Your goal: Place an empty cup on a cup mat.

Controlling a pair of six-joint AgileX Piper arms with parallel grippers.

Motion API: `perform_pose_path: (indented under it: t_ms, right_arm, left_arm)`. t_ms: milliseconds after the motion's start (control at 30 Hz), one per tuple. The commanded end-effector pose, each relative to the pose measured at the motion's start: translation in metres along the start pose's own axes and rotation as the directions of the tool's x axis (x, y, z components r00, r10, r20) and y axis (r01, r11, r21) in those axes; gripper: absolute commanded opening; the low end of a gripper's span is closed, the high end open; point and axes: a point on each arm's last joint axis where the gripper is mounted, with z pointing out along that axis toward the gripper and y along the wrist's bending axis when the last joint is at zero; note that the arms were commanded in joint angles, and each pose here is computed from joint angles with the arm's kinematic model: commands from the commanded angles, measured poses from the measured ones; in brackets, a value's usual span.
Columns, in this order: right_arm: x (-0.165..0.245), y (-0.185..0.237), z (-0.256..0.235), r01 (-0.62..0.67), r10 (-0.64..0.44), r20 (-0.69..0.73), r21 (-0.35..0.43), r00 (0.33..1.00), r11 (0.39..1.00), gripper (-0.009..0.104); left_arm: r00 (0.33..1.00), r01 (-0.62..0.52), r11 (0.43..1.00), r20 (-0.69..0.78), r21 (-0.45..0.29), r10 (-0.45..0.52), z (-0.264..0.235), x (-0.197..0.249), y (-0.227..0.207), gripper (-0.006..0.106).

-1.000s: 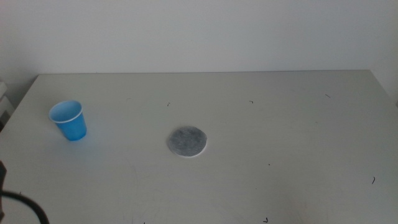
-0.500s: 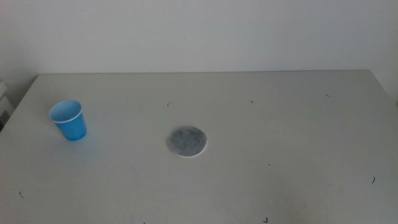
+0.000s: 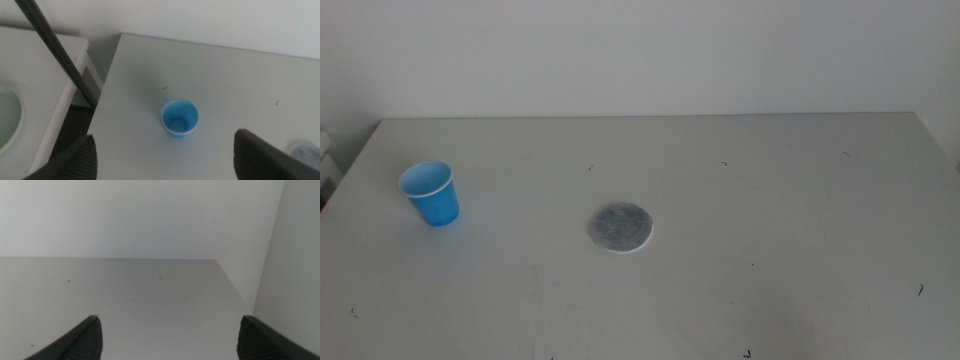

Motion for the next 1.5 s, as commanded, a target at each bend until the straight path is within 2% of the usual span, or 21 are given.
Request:
perform_pose_path:
  t_ms: [0,233,367,533,733,1133,1467]
  right_arm:
    - [-0.012,0.0,-0.003,0.017,-0.017,0.109,0.0,0.994,1.0,0.094]
    - [-0.012,0.0,-0.003,0.017,-0.017,0.109,0.0,0.994,1.0,0.094]
    - [-0.012,0.0,-0.003,0.017,-0.017,0.109,0.0,0.994,1.0,0.094]
    - [-0.012,0.0,-0.003,0.017,-0.017,0.109,0.0,0.994,1.0,0.094]
    - [-0.012,0.0,-0.003,0.017,-0.017,0.109,0.0,0.994,1.0,0.094]
    - [-0.012,0.0,-0.003,0.017,-0.017,0.109,0.0,0.994,1.0,0.094]
    - [-0.012,0.0,-0.003,0.017,-0.017,0.109,0.0,0.994,1.0,0.094]
  left_arm:
    - [0.999,0.013,1.0,0.046,0.001,-0.013,-0.003,-0.01,0.0,0.105]
    - [0.999,0.007,1.0,-0.049,-0.005,-0.008,0.04,-0.011,-0.004,0.105]
    - [0.991,0.033,0.999,-0.131,0.028,-0.029,0.071,-0.009,-0.01,0.105]
    - [0.976,0.005,0.999,-0.219,0.04,0.004,0.115,-0.009,-0.012,0.105]
    - [0.954,0.066,0.993,-0.296,0.099,-0.034,0.164,-0.009,0.0,0.105]
    - [0.928,0.043,0.994,-0.372,0.102,-0.002,0.261,0.02,0.007,0.105]
    - [0.923,0.009,0.995,-0.385,0.101,0.031,0.303,0.039,0.009,0.105]
